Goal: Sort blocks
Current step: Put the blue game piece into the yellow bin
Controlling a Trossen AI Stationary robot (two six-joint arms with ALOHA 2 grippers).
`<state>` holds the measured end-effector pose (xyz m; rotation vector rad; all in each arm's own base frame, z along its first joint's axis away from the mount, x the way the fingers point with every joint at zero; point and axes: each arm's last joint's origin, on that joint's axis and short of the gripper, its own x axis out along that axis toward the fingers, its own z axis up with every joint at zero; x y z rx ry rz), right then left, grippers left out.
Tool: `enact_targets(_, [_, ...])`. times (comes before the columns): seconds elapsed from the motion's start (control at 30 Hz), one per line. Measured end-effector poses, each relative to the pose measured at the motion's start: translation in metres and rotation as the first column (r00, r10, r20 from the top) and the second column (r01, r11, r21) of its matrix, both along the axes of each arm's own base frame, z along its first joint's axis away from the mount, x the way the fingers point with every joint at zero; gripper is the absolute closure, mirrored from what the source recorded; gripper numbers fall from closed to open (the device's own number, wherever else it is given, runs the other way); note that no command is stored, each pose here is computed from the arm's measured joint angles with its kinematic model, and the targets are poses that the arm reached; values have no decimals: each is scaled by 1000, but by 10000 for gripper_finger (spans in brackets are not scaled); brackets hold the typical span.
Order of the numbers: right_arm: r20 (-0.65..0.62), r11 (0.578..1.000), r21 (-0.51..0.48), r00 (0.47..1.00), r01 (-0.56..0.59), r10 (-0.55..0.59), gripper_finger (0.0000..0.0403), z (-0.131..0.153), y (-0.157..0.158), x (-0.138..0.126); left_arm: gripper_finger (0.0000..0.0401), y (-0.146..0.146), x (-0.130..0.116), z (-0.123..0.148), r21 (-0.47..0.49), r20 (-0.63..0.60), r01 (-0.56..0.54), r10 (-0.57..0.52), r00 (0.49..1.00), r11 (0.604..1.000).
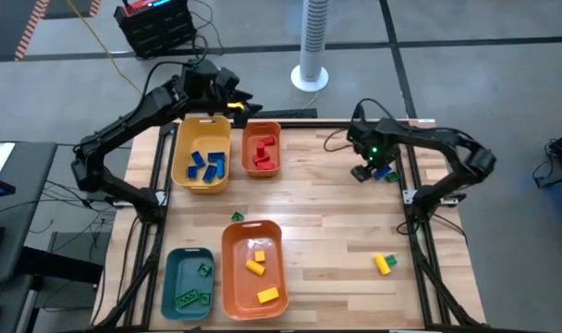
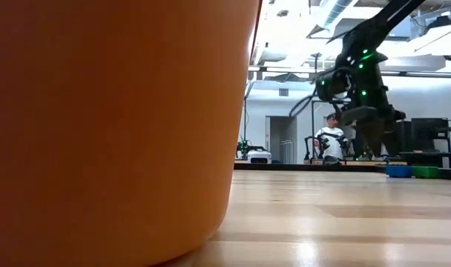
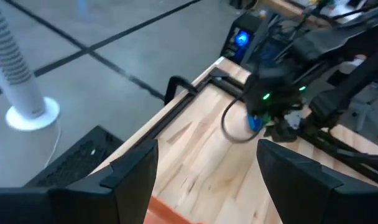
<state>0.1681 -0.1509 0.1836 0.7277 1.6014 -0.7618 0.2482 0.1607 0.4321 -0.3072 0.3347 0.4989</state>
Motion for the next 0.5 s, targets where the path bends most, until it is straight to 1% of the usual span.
enact_targets(0.13, [-105, 992, 57, 987, -113, 118, 71, -5, -2, 1, 134, 2, 0, 2, 29, 12, 19, -19, 1000, 999])
enact_targets(0.2, [-174, 979, 79, 964, -188, 200, 70, -8, -3, 2, 134, 2, -1, 2, 47, -2, 28, -27, 1000, 998])
enact_targets(0.27, [-234, 957, 93, 928, -276, 290, 72, -12, -4, 3, 134, 2, -1, 1, 61, -17, 36, -35, 999, 997])
enact_targets(0.33, [-273, 915, 136, 874, -379, 403, 73, -16, -3, 5, 134, 2, -1, 0, 70, -30, 46, -44, 999, 996])
enact_targets(0.4, [-270, 864, 184, 822, -468, 502, 73, -21, -3, 8, 134, 2, -1, 0, 78, -39, 52, -49, 998, 996])
enact_targets(0.5, [-278, 784, 278, 734, -556, 619, 74, -27, 2, 12, 134, 1, -1, 0, 85, -41, 65, -62, 997, 994])
